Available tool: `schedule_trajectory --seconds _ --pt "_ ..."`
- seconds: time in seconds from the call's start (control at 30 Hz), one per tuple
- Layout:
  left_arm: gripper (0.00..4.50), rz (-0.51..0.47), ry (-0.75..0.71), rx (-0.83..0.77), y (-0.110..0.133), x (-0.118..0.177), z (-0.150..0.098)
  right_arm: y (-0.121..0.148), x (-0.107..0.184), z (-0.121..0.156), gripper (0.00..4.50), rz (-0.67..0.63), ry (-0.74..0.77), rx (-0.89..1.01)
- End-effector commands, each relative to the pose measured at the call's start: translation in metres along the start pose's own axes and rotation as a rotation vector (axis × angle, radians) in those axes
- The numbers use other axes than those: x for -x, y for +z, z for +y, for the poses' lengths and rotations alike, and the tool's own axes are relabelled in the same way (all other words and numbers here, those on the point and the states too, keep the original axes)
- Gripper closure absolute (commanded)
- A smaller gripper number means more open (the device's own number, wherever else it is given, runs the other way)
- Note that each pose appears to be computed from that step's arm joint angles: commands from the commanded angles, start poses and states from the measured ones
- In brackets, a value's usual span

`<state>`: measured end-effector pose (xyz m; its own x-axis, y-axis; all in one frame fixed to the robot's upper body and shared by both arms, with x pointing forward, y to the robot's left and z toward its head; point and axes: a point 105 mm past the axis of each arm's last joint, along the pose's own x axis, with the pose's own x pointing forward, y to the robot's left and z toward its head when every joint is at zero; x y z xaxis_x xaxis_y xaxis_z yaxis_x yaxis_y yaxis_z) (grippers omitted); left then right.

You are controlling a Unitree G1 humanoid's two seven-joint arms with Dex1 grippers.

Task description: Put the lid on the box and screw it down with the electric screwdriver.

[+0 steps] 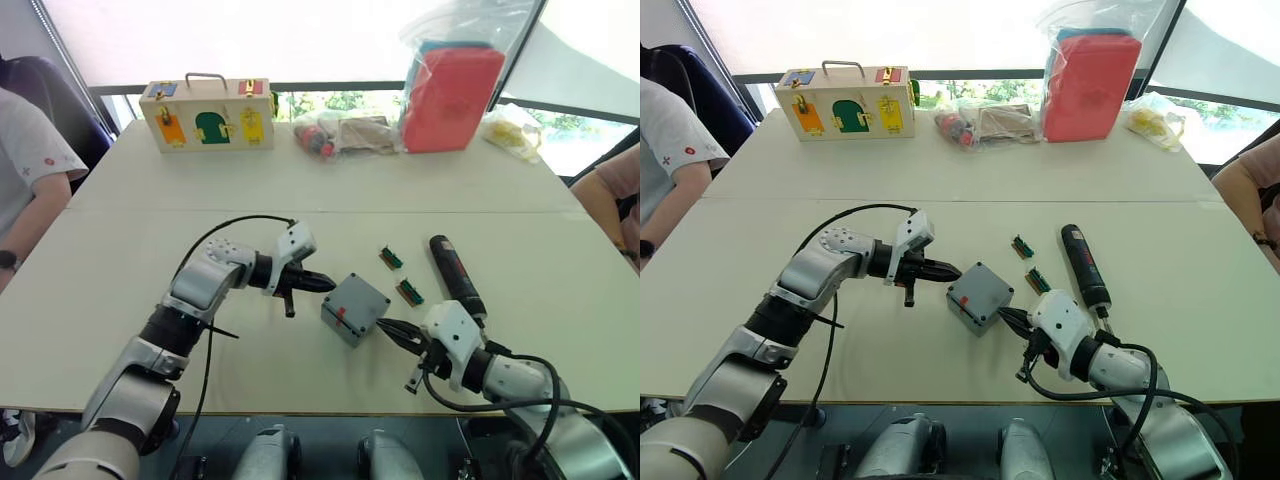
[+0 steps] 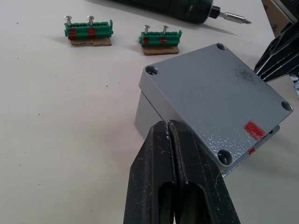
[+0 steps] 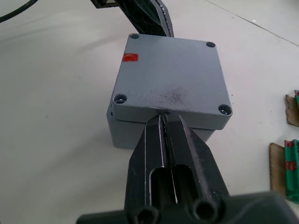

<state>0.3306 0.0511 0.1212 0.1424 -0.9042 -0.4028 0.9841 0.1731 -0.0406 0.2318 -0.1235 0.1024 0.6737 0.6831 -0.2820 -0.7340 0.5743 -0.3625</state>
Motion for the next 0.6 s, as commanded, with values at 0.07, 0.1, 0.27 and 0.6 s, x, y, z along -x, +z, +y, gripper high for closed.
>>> schedule_trajectory --seconds 0.07,0.1,0.27,0.6 --pt "4.50 -0.032 -0.002 -0.050 0.0138 0.0011 -0.0016 0.0109 -0.0031 -0.0004 4.48 -0.035 -0.004 0.033" --pt "4.50 -0.033 -0.002 -0.051 0.0139 0.0011 -0.0017 0.0109 -0.0039 0.0002 4.48 -0.035 -0.002 0.033" --pt "4.50 -0.026 -0.014 -0.056 0.0120 0.0015 -0.0053 0.0127 -0.0062 0.0010 4.48 -0.040 0.003 0.035" --pt "4.50 -0.011 -0.028 -0.079 0.0096 -0.0026 -0.0106 0.0132 -0.0023 -0.0004 4.48 -0.040 -0.005 0.038"
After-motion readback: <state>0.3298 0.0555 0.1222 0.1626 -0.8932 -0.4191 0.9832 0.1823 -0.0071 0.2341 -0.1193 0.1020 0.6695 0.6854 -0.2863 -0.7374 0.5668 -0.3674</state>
